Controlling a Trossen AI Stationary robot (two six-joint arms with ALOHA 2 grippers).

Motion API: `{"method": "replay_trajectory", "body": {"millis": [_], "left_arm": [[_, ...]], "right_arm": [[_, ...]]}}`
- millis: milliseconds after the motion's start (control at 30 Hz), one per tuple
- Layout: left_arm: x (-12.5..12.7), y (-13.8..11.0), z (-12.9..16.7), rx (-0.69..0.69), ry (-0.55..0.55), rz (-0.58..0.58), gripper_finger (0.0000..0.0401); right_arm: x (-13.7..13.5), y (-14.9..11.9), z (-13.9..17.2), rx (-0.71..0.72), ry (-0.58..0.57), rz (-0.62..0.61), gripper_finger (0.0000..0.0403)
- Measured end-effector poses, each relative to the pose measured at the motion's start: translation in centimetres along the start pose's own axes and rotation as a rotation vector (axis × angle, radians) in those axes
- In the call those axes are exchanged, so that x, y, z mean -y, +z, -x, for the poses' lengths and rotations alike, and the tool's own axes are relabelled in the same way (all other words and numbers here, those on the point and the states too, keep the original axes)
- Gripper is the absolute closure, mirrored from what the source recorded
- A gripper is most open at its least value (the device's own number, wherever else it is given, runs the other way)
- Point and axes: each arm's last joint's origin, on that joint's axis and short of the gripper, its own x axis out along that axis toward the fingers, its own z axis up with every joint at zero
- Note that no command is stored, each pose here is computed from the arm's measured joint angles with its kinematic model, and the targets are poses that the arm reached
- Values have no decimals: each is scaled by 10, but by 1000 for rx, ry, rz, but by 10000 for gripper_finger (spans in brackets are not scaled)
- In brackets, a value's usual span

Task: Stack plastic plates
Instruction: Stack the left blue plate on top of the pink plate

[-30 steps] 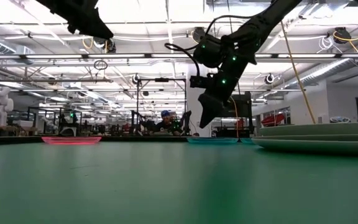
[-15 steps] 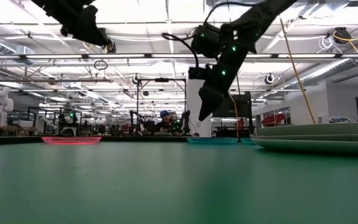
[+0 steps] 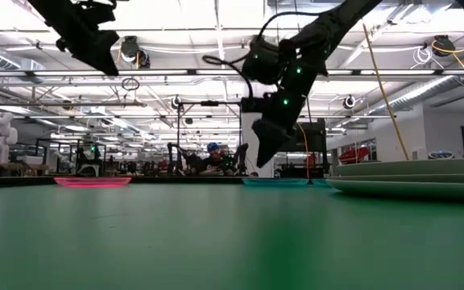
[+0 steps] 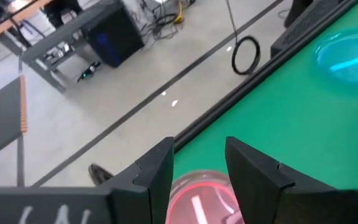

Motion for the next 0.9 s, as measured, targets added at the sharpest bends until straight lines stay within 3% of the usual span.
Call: {"method": "replay_trajectory", "body": {"millis": [333, 700, 900], "left_arm": [[-1, -6, 0, -50, 10, 30, 249], [-1, -6, 0, -53, 11, 64, 249], [-1, -6, 0, -52, 12, 73, 249]], "right_arm": [[4, -9, -27, -76, -14, 28, 208], [21, -15, -44, -106, -24, -50, 210], [21, -15, -45, -109, -27, -15, 241]]}}
